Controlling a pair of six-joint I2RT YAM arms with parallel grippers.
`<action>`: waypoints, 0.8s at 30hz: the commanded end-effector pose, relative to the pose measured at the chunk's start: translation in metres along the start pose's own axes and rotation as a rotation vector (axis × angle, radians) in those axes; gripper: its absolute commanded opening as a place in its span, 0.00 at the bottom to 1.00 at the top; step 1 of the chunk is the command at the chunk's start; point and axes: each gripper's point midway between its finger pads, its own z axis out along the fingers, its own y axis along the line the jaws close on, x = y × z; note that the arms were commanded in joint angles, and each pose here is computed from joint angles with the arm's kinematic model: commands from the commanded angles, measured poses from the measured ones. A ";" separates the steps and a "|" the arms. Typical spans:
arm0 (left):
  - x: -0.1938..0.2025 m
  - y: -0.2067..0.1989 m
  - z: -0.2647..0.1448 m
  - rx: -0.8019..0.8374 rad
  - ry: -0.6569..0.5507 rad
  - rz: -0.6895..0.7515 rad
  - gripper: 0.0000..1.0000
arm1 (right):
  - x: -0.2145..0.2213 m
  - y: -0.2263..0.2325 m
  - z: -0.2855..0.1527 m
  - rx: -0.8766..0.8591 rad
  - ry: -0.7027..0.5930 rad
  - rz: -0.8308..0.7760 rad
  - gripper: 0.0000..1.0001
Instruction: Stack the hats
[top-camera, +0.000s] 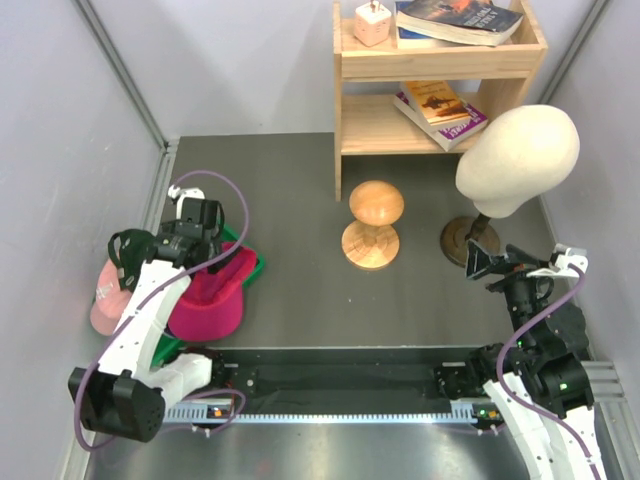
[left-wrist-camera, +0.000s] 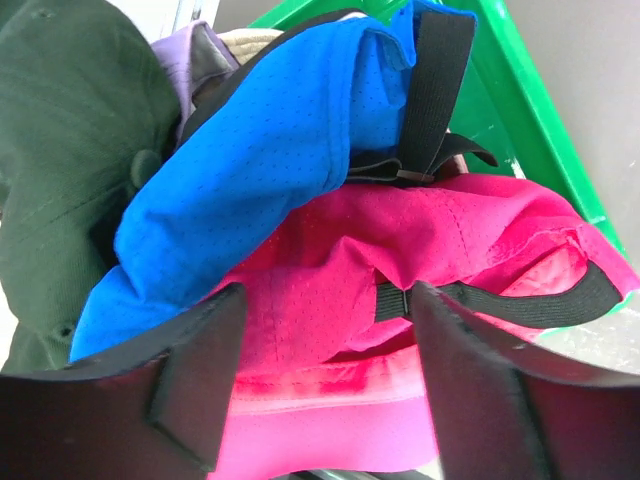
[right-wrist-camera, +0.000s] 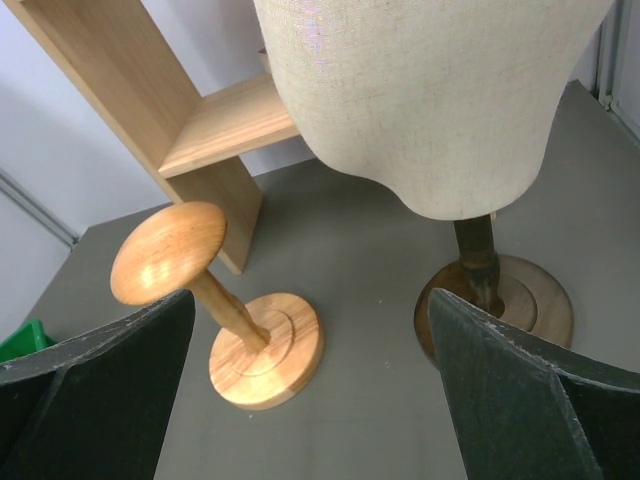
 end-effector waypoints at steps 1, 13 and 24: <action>-0.003 0.000 0.007 -0.031 -0.010 0.017 0.63 | -0.006 0.004 0.001 -0.008 -0.004 0.002 1.00; -0.002 0.005 0.010 -0.083 0.011 0.043 0.53 | -0.004 0.004 0.001 -0.008 0.003 -0.001 1.00; 0.005 0.001 0.023 -0.127 0.062 0.096 0.10 | -0.005 0.004 0.001 -0.012 -0.001 0.001 1.00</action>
